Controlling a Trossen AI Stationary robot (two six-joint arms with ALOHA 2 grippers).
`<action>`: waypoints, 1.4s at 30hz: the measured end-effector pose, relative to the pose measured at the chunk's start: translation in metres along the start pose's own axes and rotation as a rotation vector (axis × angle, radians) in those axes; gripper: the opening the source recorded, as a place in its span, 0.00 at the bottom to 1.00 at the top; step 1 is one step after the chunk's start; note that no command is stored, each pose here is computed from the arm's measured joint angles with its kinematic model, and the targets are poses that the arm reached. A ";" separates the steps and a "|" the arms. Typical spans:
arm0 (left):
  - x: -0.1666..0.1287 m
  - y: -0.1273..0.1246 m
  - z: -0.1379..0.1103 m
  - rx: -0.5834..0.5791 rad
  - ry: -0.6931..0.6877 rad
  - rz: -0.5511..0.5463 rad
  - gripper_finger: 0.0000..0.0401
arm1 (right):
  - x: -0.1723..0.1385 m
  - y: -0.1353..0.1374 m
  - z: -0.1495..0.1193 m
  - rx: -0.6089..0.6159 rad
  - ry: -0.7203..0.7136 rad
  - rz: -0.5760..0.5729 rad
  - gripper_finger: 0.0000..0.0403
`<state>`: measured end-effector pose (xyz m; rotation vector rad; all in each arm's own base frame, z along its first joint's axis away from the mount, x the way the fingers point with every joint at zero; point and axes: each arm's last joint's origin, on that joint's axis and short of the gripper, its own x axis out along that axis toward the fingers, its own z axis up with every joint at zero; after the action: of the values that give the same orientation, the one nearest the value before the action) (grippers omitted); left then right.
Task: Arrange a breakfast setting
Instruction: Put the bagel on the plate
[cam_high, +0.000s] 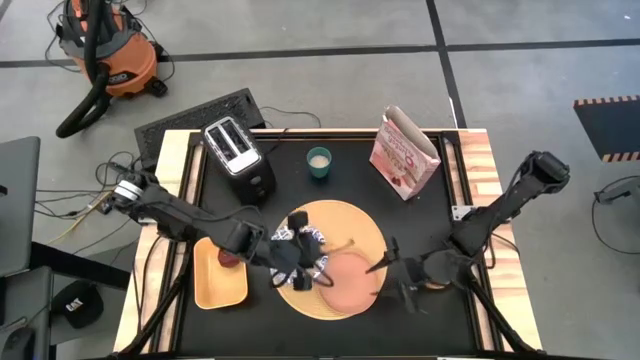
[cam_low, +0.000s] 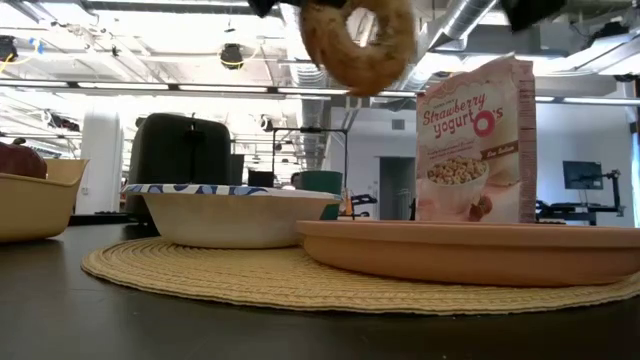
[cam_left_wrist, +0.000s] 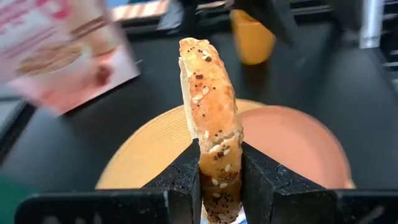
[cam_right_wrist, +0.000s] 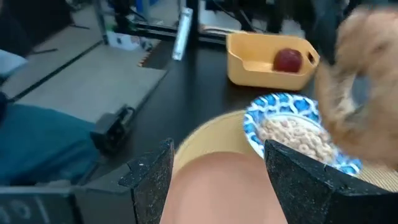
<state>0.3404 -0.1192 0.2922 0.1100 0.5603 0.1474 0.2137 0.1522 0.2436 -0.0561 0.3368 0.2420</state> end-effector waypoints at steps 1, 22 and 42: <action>0.002 -0.004 -0.004 0.013 -0.025 -0.029 0.16 | -0.004 0.003 0.001 -0.009 -0.006 0.013 0.69; 0.069 -0.055 -0.042 0.244 -0.026 -0.133 0.16 | -0.014 0.009 0.003 -0.035 -0.015 0.031 0.69; 0.102 -0.065 -0.060 0.276 0.084 -0.167 0.26 | -0.013 0.007 0.001 -0.039 0.003 0.018 0.69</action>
<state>0.4004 -0.1624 0.1793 0.3253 0.6696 -0.0896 0.2001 0.1561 0.2490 -0.0914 0.3353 0.2664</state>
